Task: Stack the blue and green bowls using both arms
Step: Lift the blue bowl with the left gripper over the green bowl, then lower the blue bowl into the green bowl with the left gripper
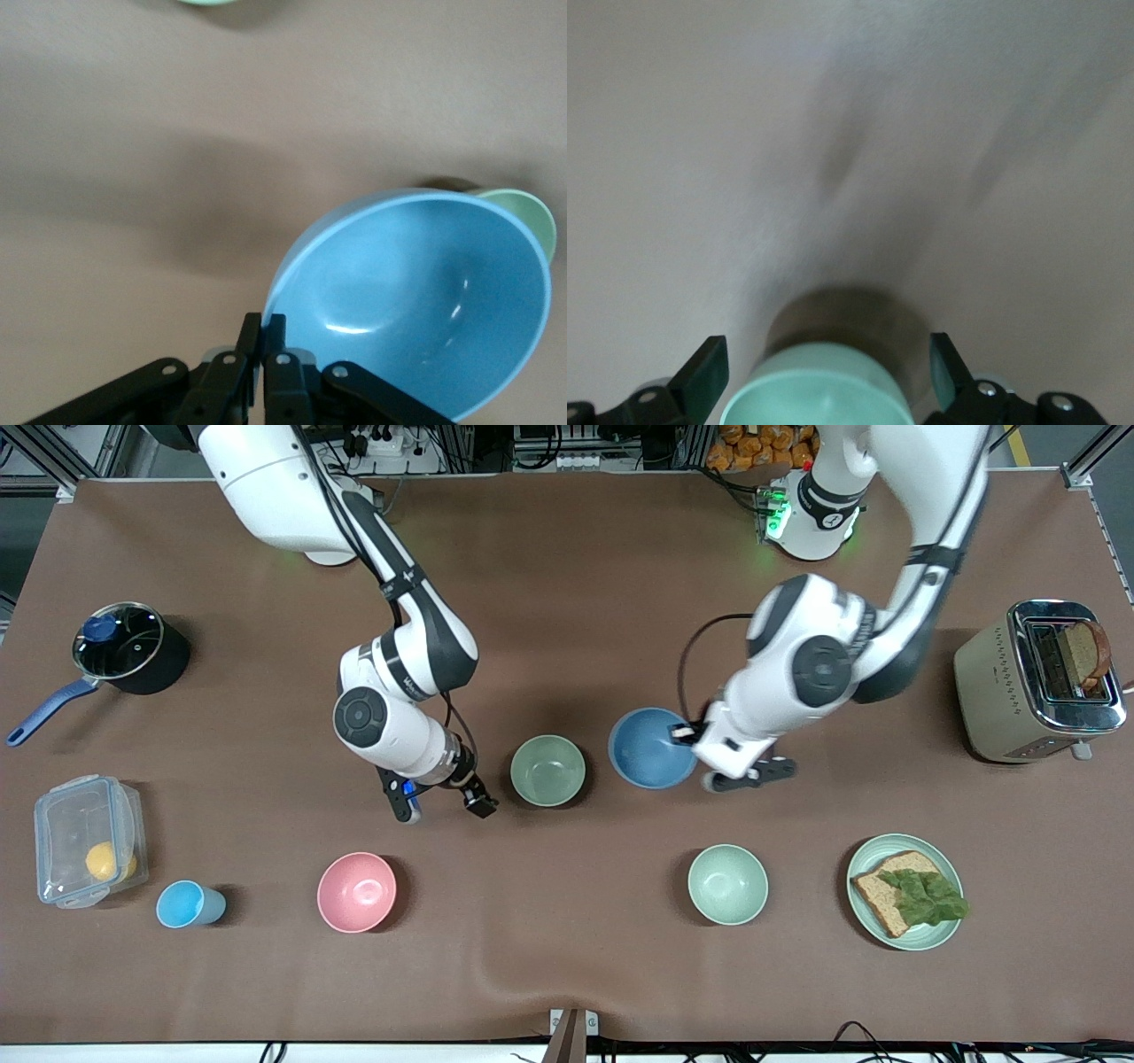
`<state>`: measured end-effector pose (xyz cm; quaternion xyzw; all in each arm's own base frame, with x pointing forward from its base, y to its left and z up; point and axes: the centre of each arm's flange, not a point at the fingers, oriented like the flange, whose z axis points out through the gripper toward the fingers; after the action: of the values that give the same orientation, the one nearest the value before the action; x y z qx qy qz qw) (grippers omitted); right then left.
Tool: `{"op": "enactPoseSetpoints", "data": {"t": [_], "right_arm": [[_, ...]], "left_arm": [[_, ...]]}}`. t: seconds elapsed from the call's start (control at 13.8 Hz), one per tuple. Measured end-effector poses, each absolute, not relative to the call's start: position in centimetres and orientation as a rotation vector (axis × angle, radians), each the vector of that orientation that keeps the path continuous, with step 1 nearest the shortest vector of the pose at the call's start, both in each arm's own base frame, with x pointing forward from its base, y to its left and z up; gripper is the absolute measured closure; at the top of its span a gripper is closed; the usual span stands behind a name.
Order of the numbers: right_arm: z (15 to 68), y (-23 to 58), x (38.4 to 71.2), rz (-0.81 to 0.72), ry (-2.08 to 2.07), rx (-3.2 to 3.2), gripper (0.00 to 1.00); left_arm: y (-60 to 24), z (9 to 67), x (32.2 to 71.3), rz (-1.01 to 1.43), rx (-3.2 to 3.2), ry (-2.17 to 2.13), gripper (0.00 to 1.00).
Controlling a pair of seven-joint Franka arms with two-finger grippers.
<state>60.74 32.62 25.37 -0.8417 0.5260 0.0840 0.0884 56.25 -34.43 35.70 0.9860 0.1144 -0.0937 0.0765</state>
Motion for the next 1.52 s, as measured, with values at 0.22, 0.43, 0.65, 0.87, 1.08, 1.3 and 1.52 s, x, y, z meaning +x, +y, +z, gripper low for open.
{"op": "enactPoseSetpoints", "data": {"t": [0.22,0.43,0.65,0.87,1.08,1.3,1.52], "right_arm": [[23.1,33.1,60.3,0.268,1.591,-2.509,0.0],[22.4,33.0,60.3,0.268,1.603,-2.507,0.0],[22.1,33.1,60.5,0.247,1.602,-2.494,0.0],[21.3,33.2,60.5,0.238,1.604,-2.491,0.0],[21.2,32.9,60.7,0.234,1.609,-2.487,0.0],[21.2,32.9,60.8,0.224,1.607,-2.482,0.0],[21.1,32.9,60.8,0.223,1.608,-2.481,0.0]], "left_arm": [[-38.6,33.8,54.8,-0.307,2.95,0.39,0.95],[-41.4,32.5,55.1,-0.304,2.914,0.488,0.95],[-43.8,31.5,55.9,-0.282,2.872,0.528,0.95],[-45.5,29.6,55.8,-0.251,2.84,0.541,0.95],[-46.1,27.8,55.8,-0.244,2.828,0.548,0.95],[-46.6,26.8,55.3,-0.258,2.835,0.539,0.95],[-47.6,25.7,54.3,-0.276,2.852,0.514,0.95]]}}
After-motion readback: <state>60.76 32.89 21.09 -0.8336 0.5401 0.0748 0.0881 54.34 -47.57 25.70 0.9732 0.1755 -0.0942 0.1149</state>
